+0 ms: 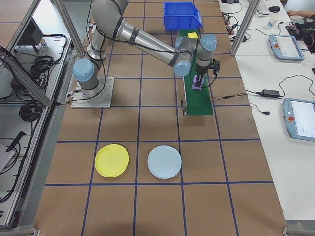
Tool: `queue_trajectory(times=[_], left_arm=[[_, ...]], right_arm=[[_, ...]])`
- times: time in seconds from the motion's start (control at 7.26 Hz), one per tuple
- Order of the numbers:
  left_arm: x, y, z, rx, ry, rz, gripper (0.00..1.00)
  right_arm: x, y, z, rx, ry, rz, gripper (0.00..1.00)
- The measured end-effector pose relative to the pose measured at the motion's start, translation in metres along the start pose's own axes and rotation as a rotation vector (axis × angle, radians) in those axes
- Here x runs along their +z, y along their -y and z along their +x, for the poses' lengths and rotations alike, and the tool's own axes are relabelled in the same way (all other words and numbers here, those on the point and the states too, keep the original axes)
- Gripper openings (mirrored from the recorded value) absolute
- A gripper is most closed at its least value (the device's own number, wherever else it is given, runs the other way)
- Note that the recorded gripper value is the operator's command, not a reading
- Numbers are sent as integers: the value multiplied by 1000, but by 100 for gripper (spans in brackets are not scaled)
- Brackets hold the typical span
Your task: Move block left to right into plate
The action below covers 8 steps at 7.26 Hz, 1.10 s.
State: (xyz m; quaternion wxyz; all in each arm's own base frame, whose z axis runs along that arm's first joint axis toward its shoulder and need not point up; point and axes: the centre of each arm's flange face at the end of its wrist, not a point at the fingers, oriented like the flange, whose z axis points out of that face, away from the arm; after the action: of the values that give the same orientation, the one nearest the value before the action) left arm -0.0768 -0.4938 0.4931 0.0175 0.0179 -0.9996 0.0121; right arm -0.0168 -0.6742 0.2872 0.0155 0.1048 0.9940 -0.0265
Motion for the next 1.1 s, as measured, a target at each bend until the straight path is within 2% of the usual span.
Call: queue_trajectory(times=[0.28,0.55,0.83,0.96,1.1], left_arm=[[-3,-1,-3,2,37,0,100],[-5,-2,-5,5,54,0,100],[-6,-4,-5,6,62,0,100],[-6,-5,-7,4,83,-4,100],[-6,-5,-10,3,107,-6,100]], right_arm=[[-8,5,64,-19,-16,-9,25],[-13,4,168,-104,-31,-28,26],[-14,-20,292,-178,-69,-66,27],[-10,-42,350,-199,-72,-89,27],[-4,-64,398,-204,-63,-104,35]])
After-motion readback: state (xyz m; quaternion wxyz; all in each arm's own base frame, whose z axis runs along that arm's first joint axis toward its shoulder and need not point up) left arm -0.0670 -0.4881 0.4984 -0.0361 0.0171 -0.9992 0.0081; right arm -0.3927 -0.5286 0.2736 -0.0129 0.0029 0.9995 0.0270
